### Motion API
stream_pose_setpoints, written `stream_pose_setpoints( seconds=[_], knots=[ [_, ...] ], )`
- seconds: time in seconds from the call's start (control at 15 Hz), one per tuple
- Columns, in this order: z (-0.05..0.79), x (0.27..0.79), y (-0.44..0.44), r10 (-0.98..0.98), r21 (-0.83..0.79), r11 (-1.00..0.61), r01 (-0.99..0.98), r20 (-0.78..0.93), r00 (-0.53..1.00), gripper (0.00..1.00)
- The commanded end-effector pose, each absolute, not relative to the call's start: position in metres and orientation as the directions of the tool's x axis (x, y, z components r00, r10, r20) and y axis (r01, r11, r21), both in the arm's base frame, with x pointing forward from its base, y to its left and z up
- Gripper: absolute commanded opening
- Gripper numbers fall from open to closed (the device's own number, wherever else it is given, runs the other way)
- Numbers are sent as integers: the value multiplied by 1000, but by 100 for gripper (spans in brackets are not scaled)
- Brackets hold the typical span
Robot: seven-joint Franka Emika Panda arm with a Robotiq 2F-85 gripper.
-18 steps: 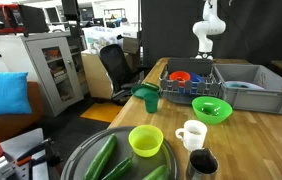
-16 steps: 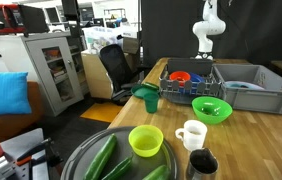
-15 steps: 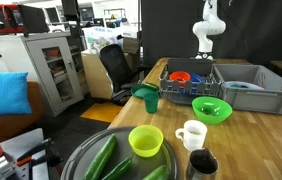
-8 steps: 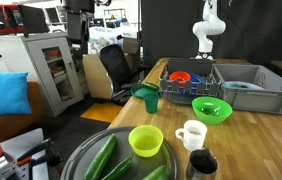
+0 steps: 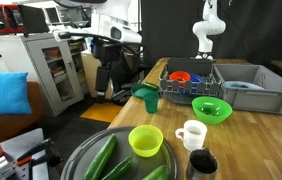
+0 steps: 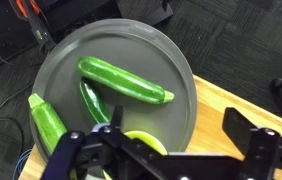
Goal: Remove the yellow bowl from the grey tray and put it on the table
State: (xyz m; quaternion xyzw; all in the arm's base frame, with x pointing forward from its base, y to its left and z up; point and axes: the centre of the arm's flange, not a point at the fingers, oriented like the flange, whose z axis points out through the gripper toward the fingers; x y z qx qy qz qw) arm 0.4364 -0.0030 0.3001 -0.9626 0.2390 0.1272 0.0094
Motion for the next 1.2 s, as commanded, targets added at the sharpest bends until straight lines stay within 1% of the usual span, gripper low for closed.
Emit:
stream_pose_setpoints(
  seconds=[0.0,0.13,0.53,0.8,1.13],
  knots=[
    [289,439,-7,-464,43,-882,-469,-248,851,100],
    [280,441,-8,-466,49,-881,-470,-257,847,100],
    [288,442,-6,-464,41,-883,-468,-242,852,100],
    [271,454,-9,-453,23,-885,-465,-278,847,100],
    [233,481,-18,-472,17,-877,-481,-230,851,100]
  ],
)
